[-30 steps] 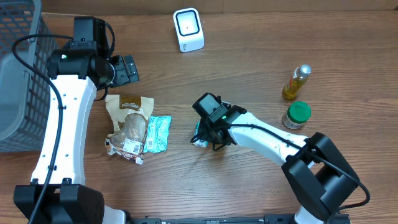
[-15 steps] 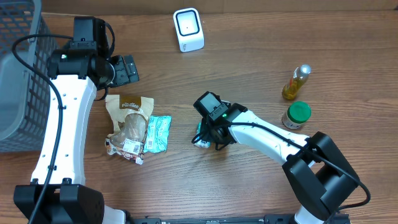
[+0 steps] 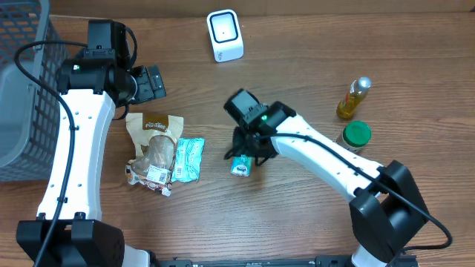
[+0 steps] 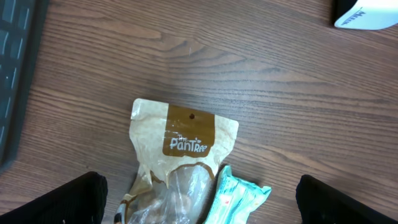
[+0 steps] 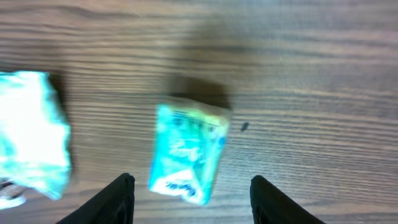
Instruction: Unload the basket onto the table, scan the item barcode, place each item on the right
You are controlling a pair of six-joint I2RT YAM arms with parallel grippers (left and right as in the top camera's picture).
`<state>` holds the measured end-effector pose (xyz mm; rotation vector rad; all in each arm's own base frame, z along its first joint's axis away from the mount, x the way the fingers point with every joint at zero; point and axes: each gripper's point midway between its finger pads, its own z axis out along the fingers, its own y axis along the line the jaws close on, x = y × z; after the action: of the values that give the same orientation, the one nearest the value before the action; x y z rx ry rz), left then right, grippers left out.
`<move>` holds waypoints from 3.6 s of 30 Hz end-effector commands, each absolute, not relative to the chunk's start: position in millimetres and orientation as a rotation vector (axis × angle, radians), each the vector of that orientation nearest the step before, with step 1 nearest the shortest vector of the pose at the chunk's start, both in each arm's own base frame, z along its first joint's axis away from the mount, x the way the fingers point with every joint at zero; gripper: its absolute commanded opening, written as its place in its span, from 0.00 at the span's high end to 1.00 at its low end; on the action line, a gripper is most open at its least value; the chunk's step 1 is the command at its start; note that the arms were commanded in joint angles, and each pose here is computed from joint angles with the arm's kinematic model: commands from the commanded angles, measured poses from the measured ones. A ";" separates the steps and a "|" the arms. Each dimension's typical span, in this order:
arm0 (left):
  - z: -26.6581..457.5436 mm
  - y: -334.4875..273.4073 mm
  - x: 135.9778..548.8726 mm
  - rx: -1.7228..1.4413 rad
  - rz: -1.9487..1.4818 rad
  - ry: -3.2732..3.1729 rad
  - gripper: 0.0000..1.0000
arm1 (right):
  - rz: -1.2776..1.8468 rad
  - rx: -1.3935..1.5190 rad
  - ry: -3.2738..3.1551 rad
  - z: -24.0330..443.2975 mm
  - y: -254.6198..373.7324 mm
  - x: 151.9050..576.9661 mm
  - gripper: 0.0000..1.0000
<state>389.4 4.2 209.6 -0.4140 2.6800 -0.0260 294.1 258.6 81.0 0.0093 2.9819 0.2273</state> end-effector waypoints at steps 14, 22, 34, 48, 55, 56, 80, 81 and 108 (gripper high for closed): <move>216.7 6.7 391.8 -0.397 -0.013 2.659 0.01 | 0.398 -0.066 2.981 68.6 282.3 286.1 0.83; 216.7 6.7 391.7 -0.397 -0.013 2.659 0.00 | 0.418 -0.118 2.947 58.0 300.2 274.6 0.80; 216.7 6.7 391.8 -0.397 -0.013 2.659 0.00 | 0.413 -0.222 2.915 38.6 321.5 245.5 0.84; 216.7 6.7 391.8 -0.397 -0.013 2.659 0.00 | 0.465 -0.229 2.843 21.6 326.7 248.0 0.90; 216.7 6.7 391.7 -0.397 -0.013 2.659 0.00 | 0.445 -0.229 2.857 19.9 323.1 245.9 0.89; 216.7 6.7 391.8 -0.397 -0.013 2.659 0.00 | 0.428 -0.226 2.861 19.0 320.6 245.5 0.89; 216.7 6.7 391.8 -0.397 -0.013 2.659 0.01 | 0.013 -0.260 2.899 41.5 266.2 256.7 0.86; 216.7 6.7 391.8 -0.397 -0.013 2.659 0.01 | 0.036 -0.346 2.900 49.5 272.2 256.7 0.86; 216.7 6.7 391.8 -0.397 -0.013 2.659 0.00 | -0.219 -1.039 2.632 23.4 249.9 270.5 0.61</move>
<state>389.4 4.2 209.6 -0.4140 2.6800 -0.0260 264.6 254.1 23.7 -1.0238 2.6700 -0.1781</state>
